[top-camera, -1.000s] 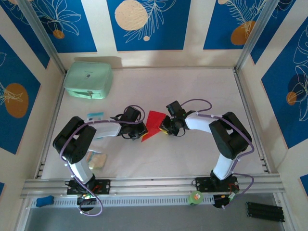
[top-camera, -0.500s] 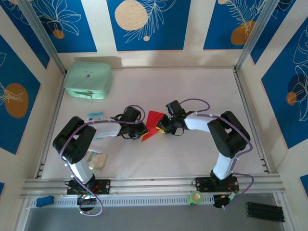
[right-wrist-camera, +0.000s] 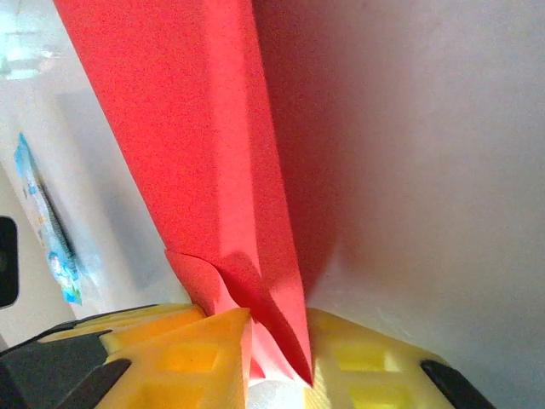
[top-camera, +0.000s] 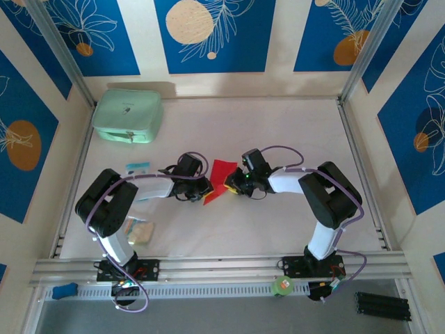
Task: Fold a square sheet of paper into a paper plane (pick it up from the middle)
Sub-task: Fold the wing for the fifth time at the center of the table.
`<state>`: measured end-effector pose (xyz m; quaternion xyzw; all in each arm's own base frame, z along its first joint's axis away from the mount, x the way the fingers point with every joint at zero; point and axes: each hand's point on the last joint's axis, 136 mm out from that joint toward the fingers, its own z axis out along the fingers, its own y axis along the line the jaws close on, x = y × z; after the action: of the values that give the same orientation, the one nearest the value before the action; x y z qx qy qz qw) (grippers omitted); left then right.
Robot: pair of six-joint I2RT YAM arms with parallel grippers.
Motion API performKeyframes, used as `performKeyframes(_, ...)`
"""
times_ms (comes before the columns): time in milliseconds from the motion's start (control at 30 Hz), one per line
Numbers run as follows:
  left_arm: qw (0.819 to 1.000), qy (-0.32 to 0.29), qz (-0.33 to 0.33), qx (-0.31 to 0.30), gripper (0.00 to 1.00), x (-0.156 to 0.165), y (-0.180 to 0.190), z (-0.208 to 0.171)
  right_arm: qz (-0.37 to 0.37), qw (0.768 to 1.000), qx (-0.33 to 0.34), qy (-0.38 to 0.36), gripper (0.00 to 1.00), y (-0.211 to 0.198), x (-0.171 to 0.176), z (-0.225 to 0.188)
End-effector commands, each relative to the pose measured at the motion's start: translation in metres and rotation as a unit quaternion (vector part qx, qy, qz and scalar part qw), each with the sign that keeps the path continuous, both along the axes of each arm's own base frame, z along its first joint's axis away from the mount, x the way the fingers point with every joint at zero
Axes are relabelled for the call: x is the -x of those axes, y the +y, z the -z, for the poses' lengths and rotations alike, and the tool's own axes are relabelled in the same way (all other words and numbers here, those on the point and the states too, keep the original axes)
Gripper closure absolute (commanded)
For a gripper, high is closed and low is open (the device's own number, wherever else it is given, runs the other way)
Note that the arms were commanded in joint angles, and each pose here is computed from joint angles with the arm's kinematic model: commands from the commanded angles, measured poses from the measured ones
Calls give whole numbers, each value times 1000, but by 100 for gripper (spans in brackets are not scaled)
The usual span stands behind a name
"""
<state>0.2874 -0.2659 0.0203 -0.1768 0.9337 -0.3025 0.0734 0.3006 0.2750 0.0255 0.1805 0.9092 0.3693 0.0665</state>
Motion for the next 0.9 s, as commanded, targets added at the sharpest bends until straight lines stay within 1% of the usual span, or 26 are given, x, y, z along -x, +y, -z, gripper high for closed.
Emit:
performKeyframes(0, 999, 30, -17, -24, 81, 12, 18, 13, -16, 999, -29, -43, 77, 6, -3, -17)
performKeyframes(167, 999, 37, -20, -15, 81, 12, 17, 13, -38, 995, -45, -77, 72, 13, -4, -22)
performKeyframes(400, 999, 48, -26, 5, 81, 12, 15, 15, -57, 993, -62, -84, 73, 21, -3, -17)
performKeyframes(533, 999, 45, -28, 9, 81, 11, 15, 13, -61, 993, -60, -75, 74, 22, -2, -11)
performKeyframes(800, 999, 40, -26, 15, 79, 8, 15, 7, -64, 995, -39, -72, 78, 19, -3, -5)
performKeyframes(867, 999, 38, -25, 17, 78, 8, 15, 5, -64, 995, -34, -73, 83, 18, -4, -5)
